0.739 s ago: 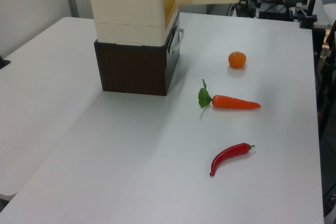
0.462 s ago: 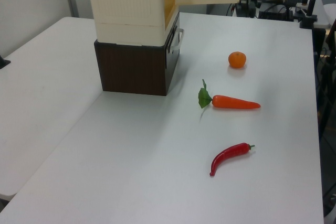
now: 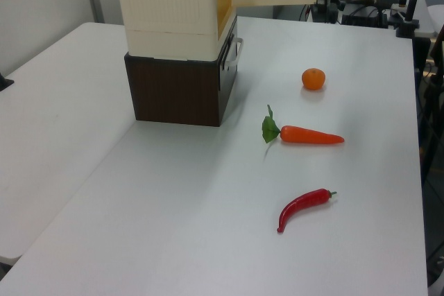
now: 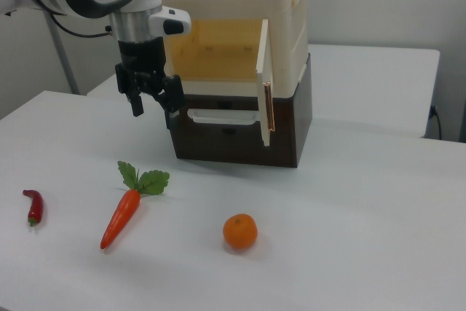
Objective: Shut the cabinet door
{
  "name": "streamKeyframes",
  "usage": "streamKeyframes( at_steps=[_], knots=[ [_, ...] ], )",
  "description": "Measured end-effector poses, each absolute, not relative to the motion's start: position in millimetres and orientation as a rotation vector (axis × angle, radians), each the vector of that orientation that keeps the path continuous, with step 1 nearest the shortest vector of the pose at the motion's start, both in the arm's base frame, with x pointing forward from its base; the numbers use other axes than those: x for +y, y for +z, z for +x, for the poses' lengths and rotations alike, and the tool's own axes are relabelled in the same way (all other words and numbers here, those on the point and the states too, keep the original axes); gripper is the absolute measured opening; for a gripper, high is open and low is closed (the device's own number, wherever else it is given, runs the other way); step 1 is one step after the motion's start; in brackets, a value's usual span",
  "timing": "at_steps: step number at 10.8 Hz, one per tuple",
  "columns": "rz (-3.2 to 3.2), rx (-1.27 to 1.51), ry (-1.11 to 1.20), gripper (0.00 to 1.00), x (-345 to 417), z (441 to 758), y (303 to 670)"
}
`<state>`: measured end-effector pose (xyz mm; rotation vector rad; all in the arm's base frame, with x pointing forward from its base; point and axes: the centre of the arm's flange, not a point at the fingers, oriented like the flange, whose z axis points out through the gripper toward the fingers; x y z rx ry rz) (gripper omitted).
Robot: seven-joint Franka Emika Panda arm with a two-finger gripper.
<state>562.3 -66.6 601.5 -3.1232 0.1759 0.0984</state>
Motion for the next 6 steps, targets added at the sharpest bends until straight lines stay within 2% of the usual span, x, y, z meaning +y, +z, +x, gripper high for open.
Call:
streamKeyframes(
  at_steps=[6],
  knots=[
    [-3.124, 0.171, 0.096, 1.00, -64.8, 562.6, 602.3]
  ],
)
